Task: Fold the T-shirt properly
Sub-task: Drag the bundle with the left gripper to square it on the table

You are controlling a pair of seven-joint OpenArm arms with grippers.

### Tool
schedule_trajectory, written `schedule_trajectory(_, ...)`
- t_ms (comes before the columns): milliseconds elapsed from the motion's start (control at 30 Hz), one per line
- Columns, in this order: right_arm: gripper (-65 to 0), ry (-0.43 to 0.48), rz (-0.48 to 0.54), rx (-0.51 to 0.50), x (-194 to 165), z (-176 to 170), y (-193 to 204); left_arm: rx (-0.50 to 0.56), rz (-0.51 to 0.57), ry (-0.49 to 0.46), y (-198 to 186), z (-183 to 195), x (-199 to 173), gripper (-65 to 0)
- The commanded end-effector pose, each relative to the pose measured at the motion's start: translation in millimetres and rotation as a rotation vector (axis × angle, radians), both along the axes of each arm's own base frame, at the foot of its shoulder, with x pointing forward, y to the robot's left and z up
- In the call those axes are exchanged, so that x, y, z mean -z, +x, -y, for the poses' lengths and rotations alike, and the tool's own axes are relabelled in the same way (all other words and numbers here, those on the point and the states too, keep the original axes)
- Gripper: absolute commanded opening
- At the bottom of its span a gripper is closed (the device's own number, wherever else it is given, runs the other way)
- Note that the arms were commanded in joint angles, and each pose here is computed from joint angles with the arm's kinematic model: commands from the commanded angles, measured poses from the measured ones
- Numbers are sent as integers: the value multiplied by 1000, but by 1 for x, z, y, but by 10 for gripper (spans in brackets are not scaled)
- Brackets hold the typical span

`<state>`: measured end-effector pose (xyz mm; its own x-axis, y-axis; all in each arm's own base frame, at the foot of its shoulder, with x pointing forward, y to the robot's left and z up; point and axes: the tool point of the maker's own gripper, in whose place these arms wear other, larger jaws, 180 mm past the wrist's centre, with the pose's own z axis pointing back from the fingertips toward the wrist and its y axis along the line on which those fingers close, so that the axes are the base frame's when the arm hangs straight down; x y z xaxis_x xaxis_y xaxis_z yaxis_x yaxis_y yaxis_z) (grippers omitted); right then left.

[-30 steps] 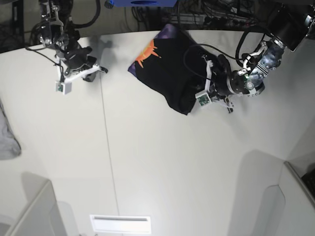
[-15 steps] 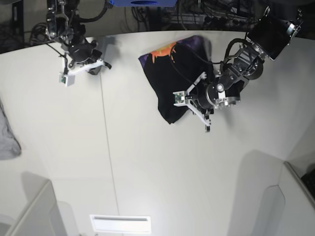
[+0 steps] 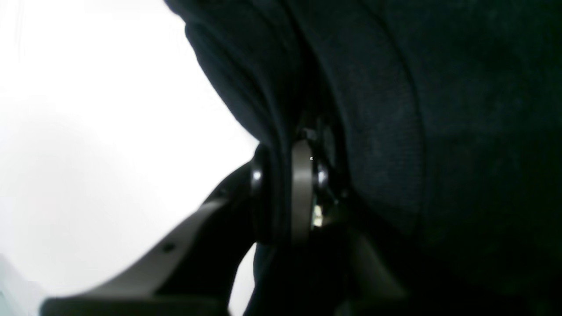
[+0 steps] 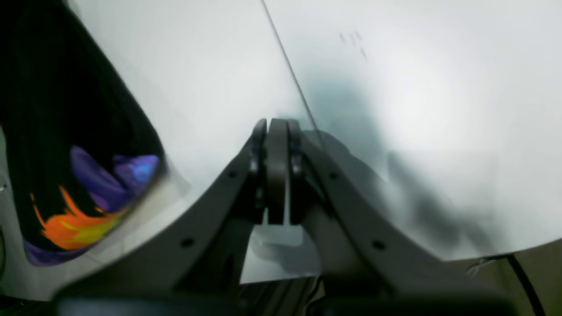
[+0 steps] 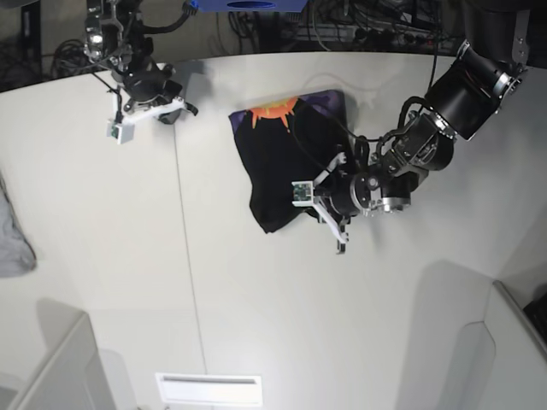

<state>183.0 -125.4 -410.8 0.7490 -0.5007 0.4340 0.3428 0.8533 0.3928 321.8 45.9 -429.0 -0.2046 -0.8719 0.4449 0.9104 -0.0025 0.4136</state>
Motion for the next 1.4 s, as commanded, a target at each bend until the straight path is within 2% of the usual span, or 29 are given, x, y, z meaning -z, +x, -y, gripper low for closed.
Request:
schedule_trajectory(0, -650, -10, 31, -1, -6, 2, 5, 32, -38, 30, -9, -2, 7, -650)
schedule_trajectory(267, -650, -10, 26, 0, -5, 2, 4, 90, -32, -88, -12, 21, -5, -650)
schedule_trajectory(567, -650, 22, 15, 4, -3, -10, 1, 245, 32, 31, -8, 30, -6, -650)
schedule_trajectory(667, -650, 30, 9, -24, -1, -25, -2, 255, 30, 23, -10, 36, -6, -650)
schedule_trajectory(900, -650, -101, 2, -68, 4, -35, -9, 260, 21, 25, -15, 39, -2, -650)
schedule_trajectory(1133, -650, -101, 0, -63, 5, -38, -8, 257, 43, 22, -8, 41, -8, -650)
schedule_trajectory(1300, -650, -101, -2, -64, 5, -38, -9, 239, 56, 59, -3, 39, -8, -650)
schedule_trajectory(1367, -650, -101, -3, -64, 5, -38, -10, 239, 59, 61, -3, 42, -8, -568)
